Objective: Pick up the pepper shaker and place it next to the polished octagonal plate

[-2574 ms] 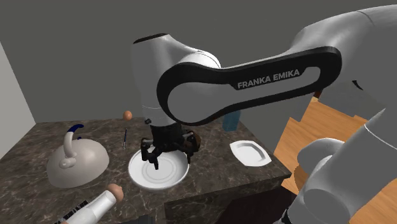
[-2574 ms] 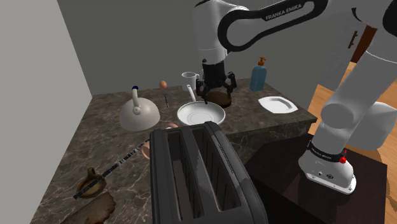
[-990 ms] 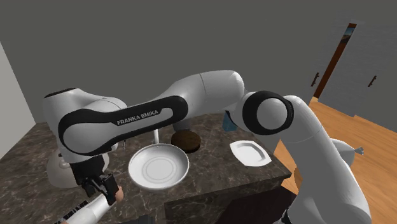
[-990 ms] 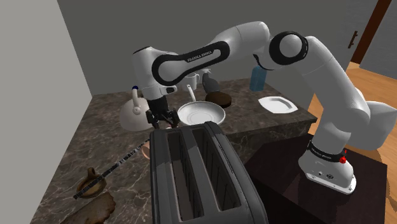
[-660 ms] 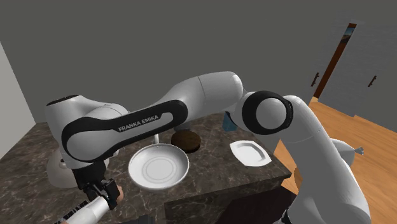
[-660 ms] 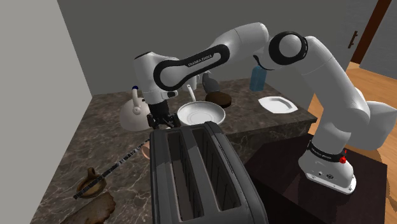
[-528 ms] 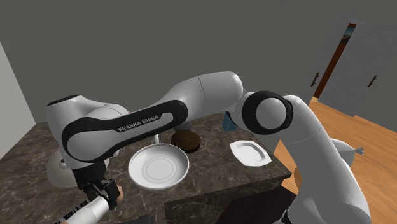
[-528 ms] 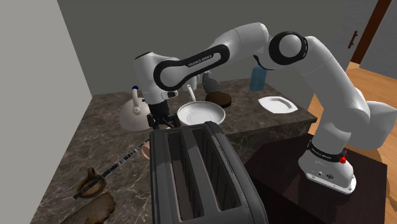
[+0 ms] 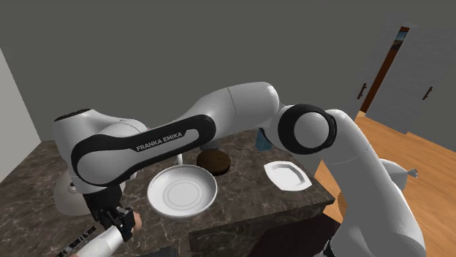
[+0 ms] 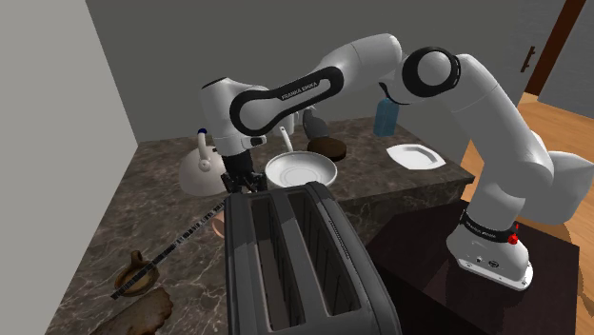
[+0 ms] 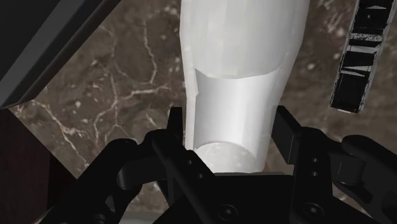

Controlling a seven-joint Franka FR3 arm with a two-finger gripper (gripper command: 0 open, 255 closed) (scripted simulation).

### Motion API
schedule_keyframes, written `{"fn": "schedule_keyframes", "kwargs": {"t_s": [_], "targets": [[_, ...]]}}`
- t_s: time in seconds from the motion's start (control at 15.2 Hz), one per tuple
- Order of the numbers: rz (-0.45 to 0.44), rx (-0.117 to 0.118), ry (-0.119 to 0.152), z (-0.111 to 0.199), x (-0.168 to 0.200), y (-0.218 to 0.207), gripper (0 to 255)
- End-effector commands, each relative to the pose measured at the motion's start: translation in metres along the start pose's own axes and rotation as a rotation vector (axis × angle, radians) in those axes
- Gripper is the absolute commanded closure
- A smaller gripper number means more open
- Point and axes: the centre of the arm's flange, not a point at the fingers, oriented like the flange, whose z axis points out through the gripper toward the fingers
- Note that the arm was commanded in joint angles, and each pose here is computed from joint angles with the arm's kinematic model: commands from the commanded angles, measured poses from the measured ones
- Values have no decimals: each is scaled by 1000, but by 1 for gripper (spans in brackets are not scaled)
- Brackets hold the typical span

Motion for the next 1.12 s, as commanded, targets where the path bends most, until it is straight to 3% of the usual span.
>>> {"fn": "schedule_keyframes", "kwargs": {"t_s": [0.0,0.26,1.06], "targets": [[-1,-1,0,0,0,0,255],[-1,-1,0,0,0,0,255],[-1,-1,0,-61,-4,15,255]]}}
